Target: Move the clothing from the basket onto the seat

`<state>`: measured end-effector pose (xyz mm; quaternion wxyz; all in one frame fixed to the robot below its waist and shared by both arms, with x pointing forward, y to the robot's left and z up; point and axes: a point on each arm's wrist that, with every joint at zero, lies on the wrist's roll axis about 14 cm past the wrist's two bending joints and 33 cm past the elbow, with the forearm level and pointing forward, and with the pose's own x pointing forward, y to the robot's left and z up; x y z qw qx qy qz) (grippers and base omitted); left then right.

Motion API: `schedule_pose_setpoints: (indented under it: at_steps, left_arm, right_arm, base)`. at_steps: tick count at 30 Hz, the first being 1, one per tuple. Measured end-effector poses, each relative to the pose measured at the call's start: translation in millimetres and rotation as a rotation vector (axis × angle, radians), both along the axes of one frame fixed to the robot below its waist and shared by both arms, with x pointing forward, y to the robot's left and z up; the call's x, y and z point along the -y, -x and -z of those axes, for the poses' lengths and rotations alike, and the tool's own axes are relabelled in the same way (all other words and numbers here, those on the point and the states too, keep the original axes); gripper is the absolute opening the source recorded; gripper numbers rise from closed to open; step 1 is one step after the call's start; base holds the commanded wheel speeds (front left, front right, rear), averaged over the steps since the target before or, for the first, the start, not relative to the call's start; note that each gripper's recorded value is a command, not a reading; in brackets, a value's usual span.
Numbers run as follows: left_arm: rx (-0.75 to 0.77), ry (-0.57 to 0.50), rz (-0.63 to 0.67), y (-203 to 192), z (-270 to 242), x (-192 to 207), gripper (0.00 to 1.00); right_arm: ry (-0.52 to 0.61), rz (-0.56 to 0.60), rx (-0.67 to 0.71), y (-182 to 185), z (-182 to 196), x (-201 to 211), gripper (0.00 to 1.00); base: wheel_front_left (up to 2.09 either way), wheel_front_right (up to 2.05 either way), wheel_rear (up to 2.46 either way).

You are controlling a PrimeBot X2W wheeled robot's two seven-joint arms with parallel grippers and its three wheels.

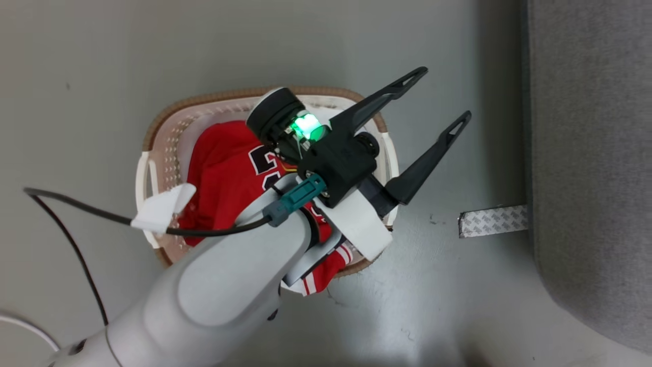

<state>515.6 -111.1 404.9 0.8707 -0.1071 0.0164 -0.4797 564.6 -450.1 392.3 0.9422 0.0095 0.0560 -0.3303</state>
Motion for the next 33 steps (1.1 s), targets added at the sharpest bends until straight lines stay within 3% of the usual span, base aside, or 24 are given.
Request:
schedule_pose_setpoints:
  at_steps: [9, 18, 24, 33]
  left_arm:
    - [0.031, -0.004, -0.021, 12.2, -32.6, -5.2, 1.0]
    - [0.021, -0.006, -0.113, 41.8, -68.4, -25.1, 1.0]
    - [0.014, -0.028, -0.228, 60.1, -84.4, -51.5, 1.0]
    - [0.051, -0.05, -0.512, 75.4, -108.6, -125.9, 1.0]
  right_arm:
    - [0.067, -0.088, 0.055, 40.0, -44.1, -31.4, 1.0]
    - [0.133, -0.272, 0.152, 85.7, -108.9, -86.2, 1.0]
    - [0.149, -0.376, 0.209, 119.8, -136.6, -123.6, 1.0]
    - [0.043, -0.53, 0.23, 157.9, -127.0, -187.3, 1.0]
  base:
    - [0.0, 0.0, 0.0]
    - [0.0, 0.0, 0.0]
    - [0.0, 0.0, 0.0]
    - [0.0, 0.0, 0.0]
